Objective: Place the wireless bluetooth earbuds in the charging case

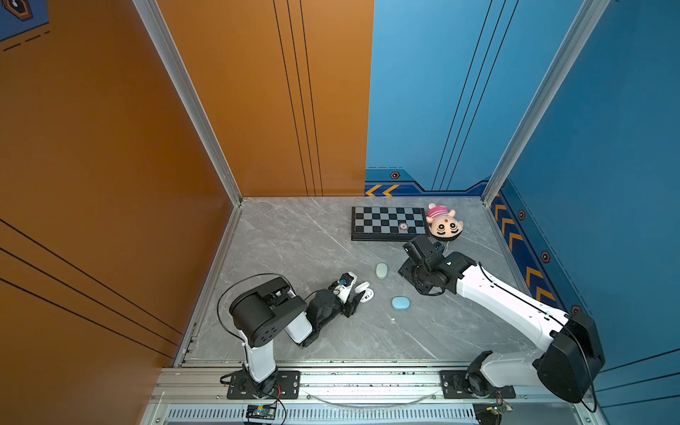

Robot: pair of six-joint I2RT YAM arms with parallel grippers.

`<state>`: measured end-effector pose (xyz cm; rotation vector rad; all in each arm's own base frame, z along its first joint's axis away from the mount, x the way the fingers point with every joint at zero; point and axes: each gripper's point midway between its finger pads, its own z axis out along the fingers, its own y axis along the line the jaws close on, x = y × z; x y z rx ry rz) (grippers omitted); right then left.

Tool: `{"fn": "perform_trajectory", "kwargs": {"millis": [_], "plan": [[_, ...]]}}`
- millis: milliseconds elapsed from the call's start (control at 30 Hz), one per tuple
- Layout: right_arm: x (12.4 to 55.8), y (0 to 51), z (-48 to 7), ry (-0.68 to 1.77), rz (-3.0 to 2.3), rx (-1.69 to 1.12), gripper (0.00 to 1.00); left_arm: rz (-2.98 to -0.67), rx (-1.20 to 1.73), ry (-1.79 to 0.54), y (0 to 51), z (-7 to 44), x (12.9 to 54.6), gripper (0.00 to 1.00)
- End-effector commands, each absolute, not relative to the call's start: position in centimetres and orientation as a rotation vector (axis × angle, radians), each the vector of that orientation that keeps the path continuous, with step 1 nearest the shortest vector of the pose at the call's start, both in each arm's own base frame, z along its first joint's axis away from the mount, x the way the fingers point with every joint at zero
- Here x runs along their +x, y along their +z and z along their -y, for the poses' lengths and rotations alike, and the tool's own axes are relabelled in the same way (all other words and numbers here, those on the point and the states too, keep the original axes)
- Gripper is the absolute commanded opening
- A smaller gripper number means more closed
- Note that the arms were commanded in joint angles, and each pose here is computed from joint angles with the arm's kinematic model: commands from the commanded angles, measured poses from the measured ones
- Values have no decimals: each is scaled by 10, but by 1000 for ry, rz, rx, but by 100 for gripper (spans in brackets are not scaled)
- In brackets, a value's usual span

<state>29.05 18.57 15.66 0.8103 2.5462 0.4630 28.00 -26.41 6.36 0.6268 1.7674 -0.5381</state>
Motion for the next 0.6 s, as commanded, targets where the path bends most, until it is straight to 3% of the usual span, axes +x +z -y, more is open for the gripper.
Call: {"fn": "perform_trajectory", "kwargs": {"millis": [0, 100, 167, 200, 567], "plan": [[299, 171, -197, 394, -2594, 492, 58, -1687, 535, -553, 98, 251, 281, 77], [304, 168, -212, 392, -2627, 384, 66, -1667, 470, -568, 122, 237, 277, 84], [307, 162, -225, 390, -2654, 329, 69, -1675, 469, -561, 136, 231, 273, 98], [309, 158, -232, 380, -2667, 296, 71, -1695, 480, -546, 142, 228, 271, 99], [328, 107, -302, 269, -2762, 16, 76, -1810, 504, -390, 179, 170, 247, 98]]}}
